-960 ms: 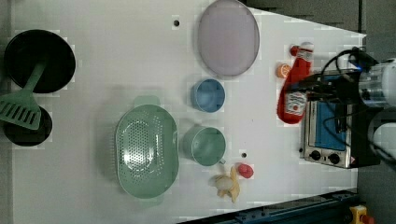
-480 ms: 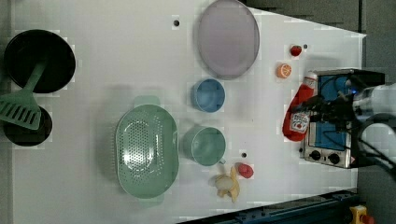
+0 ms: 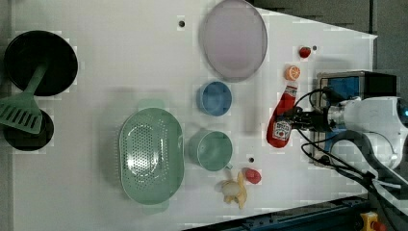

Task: Pick ketchup from strainer and place it on the table

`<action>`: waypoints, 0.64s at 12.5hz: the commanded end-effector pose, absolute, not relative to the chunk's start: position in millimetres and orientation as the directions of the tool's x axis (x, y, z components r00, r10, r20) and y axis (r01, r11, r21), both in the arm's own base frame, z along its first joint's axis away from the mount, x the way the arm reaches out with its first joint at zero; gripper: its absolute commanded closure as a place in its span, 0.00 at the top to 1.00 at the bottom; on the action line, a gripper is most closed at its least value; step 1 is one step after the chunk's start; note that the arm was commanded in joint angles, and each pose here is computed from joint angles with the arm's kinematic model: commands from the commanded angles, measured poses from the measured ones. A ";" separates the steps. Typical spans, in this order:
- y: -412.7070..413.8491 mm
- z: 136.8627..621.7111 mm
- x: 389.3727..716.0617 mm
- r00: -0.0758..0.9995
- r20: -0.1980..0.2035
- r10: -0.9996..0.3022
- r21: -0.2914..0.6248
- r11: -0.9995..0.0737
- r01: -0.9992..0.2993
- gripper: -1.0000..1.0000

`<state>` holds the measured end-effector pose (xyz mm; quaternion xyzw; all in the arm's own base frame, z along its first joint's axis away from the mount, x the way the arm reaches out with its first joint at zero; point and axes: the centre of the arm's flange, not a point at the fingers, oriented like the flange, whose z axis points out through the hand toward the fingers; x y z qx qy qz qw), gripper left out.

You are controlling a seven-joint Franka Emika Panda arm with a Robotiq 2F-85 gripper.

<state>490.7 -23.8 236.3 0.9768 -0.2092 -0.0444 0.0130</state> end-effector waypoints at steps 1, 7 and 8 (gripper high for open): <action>-15.8 212.1 495.3 0.933 -0.065 -0.354 0.031 -0.935 -0.352 0.82; -13.4 317.4 532.5 0.915 0.075 -0.396 -0.020 -0.918 -0.395 1.00; -11.2 349.8 540.5 0.892 0.088 -0.443 -0.028 -0.896 -0.443 1.00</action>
